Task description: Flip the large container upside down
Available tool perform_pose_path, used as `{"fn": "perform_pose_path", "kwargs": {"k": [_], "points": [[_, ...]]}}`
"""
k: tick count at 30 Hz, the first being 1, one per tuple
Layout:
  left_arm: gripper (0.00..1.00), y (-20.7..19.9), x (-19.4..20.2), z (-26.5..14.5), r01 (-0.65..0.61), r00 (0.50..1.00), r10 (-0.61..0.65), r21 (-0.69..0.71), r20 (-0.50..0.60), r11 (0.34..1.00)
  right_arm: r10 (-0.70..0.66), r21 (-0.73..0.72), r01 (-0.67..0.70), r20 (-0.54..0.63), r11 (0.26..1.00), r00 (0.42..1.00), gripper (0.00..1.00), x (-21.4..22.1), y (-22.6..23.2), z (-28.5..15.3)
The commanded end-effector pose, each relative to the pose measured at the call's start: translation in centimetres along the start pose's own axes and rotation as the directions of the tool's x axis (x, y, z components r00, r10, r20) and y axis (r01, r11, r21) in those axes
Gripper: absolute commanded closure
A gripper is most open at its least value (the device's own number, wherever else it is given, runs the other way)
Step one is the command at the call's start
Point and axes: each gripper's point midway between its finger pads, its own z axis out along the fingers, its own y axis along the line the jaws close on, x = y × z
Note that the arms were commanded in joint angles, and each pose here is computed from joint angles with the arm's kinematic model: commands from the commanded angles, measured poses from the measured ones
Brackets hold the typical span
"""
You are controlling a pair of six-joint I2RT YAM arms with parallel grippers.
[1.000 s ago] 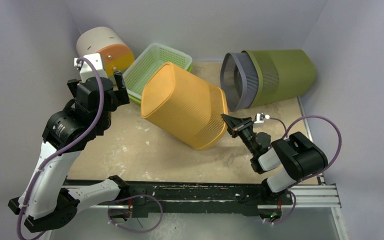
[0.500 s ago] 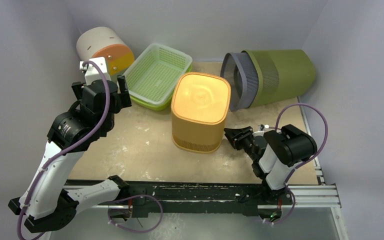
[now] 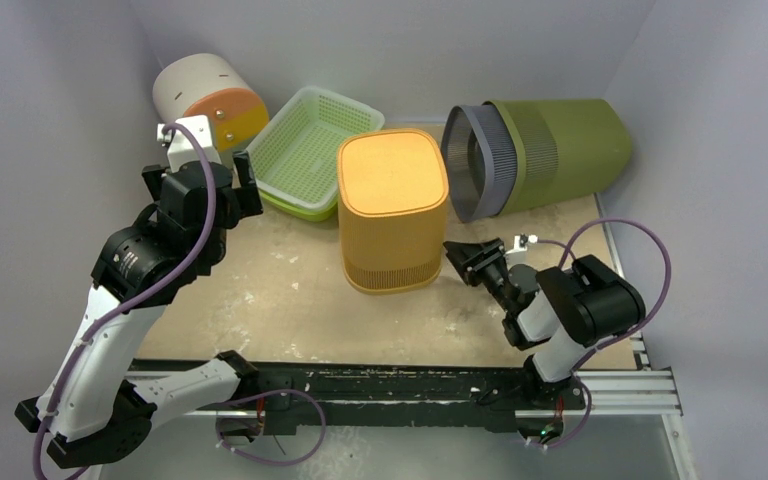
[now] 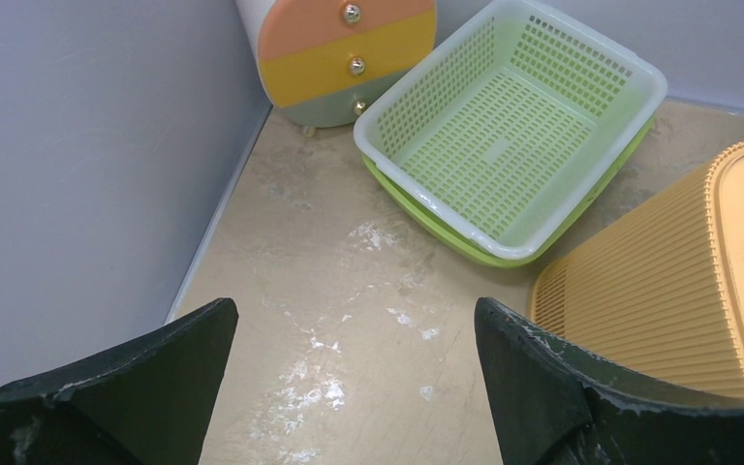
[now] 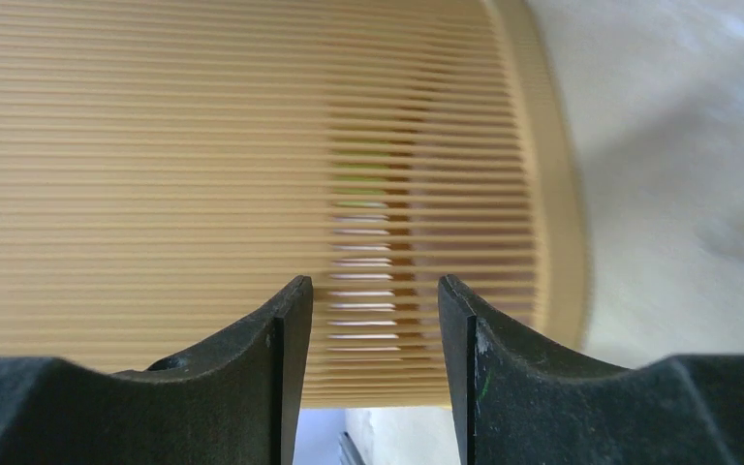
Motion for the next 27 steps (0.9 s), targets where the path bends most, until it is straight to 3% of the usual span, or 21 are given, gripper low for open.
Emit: {"fn": "perform_pose_path", "kwargs": {"k": [1, 6, 10, 14, 16, 20, 27], "points": [[0.11, -0.3, -1.7, -0.6, 0.054, 0.998, -0.055, 0.031, 0.036, 0.998, -0.1, -0.475, 0.128, 0.083, 0.871, 0.992, 0.47, -1.9, 13.6, -0.7], [0.11, -0.2, -2.0, -0.8, 0.063, 0.997, -0.065, 0.038, 0.039, 0.997, -0.224, -0.488, 0.276, 0.163, 0.828, 0.961, 0.46, -3.4, 19.4, 0.2], [0.11, -0.2, -1.9, -0.8, 0.065, 0.997, -0.067, 0.039, 0.036, 0.997, -0.401, -0.302, 0.484, 0.298, 0.821, 0.866, 0.38, -6.7, 22.9, 0.9], [0.11, -0.6, -1.4, -0.6, 0.062, 0.998, -0.063, 0.047, 0.027, 0.997, -0.547, -0.121, 0.605, 0.317, 0.787, 0.775, 0.33, -8.9, 23.9, 1.4], [0.11, -0.8, -1.4, -0.4, 0.059, 0.998, -0.06, 0.047, 0.025, 0.997, -0.606, -0.034, 0.636, 0.265, 0.771, 0.75, 0.32, -9.1, 22.5, 2.1], [0.11, -0.9, -1.2, -0.2, 0.049, 0.999, -0.049, 0.042, 0.02, 0.998, -0.686, 0.088, 0.682, 0.155, 0.726, 0.711, 0.14, -8.7, 19.6, 2.9], [0.11, -1.3, -1.1, 0.1, 0.044, 0.999, -0.044, 0.042, 0.016, 0.998, -0.761, 0.258, 0.727, 0.054, 0.636, 0.646, 0.11, -7.6, 15.9, 2.4]]}}
